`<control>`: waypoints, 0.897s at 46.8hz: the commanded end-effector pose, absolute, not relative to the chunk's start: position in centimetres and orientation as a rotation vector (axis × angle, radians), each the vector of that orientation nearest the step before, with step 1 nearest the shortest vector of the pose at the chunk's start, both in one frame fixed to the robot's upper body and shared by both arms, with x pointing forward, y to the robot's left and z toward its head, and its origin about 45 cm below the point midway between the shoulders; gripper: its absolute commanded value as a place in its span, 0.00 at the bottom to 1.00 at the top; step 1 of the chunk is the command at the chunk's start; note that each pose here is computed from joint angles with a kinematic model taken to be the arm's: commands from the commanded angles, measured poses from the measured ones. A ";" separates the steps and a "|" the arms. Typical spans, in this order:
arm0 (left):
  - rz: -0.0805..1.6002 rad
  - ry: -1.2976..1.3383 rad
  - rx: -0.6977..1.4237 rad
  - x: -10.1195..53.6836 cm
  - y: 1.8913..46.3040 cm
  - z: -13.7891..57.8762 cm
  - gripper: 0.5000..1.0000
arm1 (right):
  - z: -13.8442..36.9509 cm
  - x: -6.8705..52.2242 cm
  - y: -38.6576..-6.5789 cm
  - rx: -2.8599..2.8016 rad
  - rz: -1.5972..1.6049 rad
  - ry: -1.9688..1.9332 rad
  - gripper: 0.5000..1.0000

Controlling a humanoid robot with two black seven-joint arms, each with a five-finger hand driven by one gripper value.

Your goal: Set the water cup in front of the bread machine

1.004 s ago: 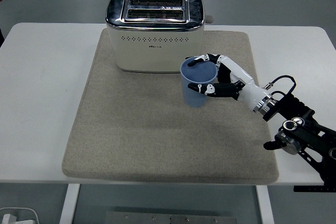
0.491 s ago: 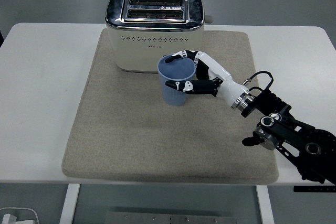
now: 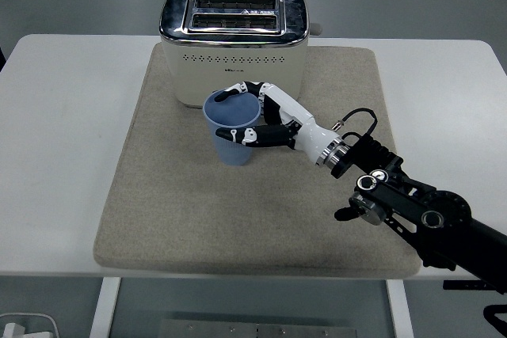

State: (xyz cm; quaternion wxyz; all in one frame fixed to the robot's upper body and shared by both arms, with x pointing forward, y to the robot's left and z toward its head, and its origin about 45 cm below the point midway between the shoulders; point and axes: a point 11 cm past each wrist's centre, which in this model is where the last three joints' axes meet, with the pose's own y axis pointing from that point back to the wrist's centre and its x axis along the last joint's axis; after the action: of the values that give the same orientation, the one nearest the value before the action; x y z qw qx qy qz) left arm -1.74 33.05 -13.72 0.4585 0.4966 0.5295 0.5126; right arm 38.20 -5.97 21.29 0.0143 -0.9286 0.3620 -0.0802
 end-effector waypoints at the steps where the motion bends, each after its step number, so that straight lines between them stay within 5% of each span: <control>1: 1.263 1.304 1.223 -1.7 33.0 -13.7 1.00 | 21.3 38.2 -5.2 -2.896 -0.252 1.111 0.27; 34: 1.263 1.304 1.223 -1.7 33.0 -13.7 1.00 | 20.3 39.5 -4.8 -2.919 -0.293 1.178 0.29; 42: 1.263 1.304 1.223 -1.7 33.0 -13.7 1.00 | 20.2 39.6 -4.9 -2.914 -0.297 1.192 0.36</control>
State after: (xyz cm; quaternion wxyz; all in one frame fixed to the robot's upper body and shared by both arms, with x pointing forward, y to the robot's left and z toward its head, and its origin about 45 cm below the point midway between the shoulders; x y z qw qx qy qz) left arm -1.77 33.05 -13.72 0.4585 0.4966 0.5298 0.5124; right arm 39.52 -4.81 20.24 -0.0106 -0.9226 0.3744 -0.0927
